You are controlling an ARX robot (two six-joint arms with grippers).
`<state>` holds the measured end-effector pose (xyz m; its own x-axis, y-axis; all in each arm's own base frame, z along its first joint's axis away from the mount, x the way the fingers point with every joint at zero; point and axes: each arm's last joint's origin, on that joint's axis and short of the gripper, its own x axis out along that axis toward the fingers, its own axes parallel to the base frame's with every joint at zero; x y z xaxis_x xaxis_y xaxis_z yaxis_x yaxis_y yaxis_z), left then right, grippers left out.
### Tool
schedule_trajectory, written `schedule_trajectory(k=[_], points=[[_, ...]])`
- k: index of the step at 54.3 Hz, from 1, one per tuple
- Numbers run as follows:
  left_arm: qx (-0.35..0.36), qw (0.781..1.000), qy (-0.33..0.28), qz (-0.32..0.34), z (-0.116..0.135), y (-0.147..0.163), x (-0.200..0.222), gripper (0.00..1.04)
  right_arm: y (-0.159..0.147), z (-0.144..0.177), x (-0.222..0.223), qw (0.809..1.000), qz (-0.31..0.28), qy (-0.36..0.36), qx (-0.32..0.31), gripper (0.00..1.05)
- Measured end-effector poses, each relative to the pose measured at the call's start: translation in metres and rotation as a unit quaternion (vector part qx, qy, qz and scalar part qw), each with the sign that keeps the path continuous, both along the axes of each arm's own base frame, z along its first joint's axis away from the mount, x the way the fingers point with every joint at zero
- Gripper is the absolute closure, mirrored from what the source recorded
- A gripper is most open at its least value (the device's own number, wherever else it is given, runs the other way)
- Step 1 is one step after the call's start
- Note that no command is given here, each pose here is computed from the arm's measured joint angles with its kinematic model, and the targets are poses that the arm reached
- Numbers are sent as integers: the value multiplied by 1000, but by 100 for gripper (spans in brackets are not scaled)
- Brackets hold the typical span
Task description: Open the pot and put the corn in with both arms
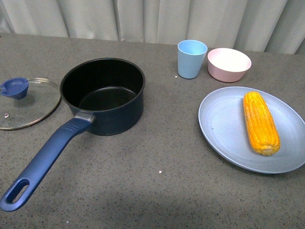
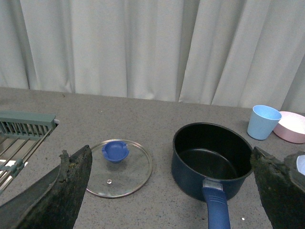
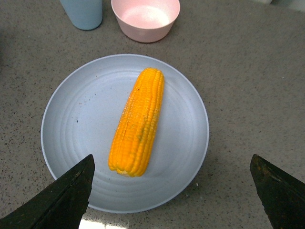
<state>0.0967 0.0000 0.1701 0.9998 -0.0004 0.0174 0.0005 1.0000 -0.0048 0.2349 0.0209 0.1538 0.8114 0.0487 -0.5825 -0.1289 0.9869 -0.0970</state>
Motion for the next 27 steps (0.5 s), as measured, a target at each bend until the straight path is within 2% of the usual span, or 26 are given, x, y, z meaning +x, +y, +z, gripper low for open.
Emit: schedule_trajectory(k=[27], points=[[0,1000,0,0,0,0,0,6,17,-59,75,989,-60,134,-2,9]])
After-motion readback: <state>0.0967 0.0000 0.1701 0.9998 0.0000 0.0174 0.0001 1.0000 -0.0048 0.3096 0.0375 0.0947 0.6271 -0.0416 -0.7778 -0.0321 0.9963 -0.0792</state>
